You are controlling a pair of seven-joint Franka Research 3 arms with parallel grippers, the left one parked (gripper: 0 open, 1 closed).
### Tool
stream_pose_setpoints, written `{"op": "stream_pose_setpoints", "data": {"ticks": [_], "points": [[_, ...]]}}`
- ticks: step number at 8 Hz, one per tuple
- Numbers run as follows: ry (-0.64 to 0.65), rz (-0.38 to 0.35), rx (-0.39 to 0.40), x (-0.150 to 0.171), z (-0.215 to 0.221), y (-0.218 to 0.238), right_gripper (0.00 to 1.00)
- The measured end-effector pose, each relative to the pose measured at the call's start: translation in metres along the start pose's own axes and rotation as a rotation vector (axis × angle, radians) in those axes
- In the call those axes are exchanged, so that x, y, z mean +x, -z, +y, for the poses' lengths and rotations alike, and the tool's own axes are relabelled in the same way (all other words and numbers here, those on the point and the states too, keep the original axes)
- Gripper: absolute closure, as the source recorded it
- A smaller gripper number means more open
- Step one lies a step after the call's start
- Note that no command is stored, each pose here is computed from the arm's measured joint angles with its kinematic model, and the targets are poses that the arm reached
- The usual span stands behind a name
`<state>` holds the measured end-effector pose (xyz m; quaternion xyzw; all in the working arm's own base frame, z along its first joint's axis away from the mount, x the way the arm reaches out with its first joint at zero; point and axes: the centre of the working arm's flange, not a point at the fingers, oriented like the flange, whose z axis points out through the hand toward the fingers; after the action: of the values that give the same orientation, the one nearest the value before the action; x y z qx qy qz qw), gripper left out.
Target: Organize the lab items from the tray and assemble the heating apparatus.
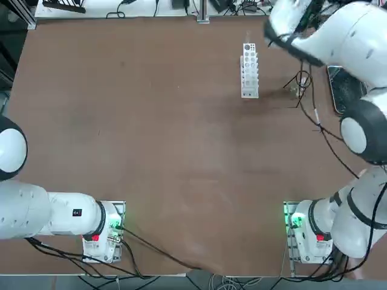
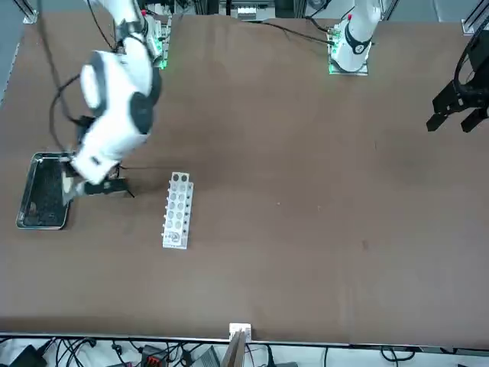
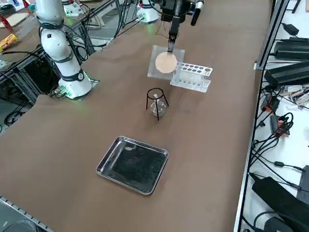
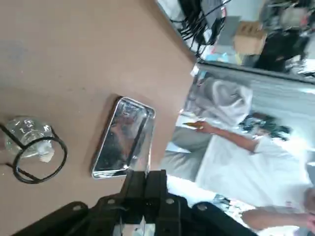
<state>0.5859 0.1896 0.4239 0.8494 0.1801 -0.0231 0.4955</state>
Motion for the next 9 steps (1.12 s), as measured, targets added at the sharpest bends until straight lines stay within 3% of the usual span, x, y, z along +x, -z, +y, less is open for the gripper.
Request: {"op": "stream_pose_setpoints", "data": {"ticks": [3, 5, 9], "points": [[-0.018, 0.019, -0.202, -0.006, -0.108, -0.006, 0.97], [-0.065, 0.031, -0.296, -0.008, -0.164, -0.018, 0.97], [-0.106, 0.041, -0.422, -0.008, -0.226, -0.041, 0.96]]}}
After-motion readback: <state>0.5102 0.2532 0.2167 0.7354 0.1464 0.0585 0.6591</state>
